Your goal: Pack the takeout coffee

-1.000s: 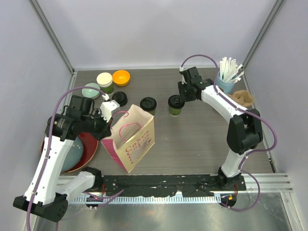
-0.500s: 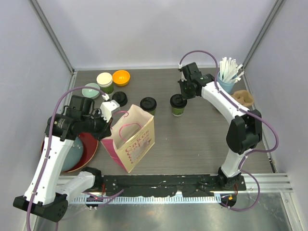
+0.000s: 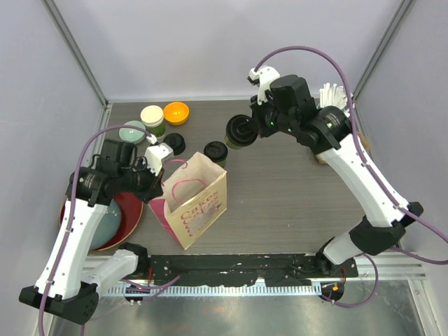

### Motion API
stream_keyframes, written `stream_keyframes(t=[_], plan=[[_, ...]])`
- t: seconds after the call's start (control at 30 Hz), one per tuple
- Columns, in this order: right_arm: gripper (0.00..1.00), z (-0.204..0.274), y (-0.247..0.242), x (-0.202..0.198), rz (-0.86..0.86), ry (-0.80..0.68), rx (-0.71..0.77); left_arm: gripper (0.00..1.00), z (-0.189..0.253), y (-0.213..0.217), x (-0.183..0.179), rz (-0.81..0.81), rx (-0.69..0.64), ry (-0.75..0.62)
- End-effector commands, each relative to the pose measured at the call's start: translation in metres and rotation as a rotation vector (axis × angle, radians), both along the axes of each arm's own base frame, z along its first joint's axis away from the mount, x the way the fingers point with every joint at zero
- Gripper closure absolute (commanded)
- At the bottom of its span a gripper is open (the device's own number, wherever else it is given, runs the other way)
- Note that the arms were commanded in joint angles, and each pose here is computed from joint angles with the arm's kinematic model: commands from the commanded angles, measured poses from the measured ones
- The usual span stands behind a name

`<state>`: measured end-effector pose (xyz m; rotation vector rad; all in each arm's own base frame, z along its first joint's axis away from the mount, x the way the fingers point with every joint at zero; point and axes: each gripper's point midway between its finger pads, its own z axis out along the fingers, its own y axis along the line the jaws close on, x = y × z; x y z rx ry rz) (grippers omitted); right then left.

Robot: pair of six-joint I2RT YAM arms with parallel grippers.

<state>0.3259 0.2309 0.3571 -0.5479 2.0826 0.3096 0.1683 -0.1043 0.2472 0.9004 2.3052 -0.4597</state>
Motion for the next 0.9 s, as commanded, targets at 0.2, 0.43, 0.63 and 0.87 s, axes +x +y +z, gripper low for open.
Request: stream_keyframes(t=[0.2,0.43,0.63,0.87], plan=[[0.99,0.065,0.056,-0.09,0.303,-0.055,0.116,0.99,0.008,-0.01,0.009,0.006,-0.054,-0.022],[0.99,0.036,0.087,-0.1,0.42,0.031,0.087,1.0,0.012,-0.011,0.01,0.011,-0.066,-0.027],[0.99,0.016,0.108,-0.108,0.504,0.082,0.064,1.0,0.013,-0.012,0.011,0.009,-0.072,-0.033],[0.99,-0.014,0.127,-0.103,0.567,0.1,-0.035,1.0,0.017,-0.018,0.01,-0.001,-0.104,-0.022]])
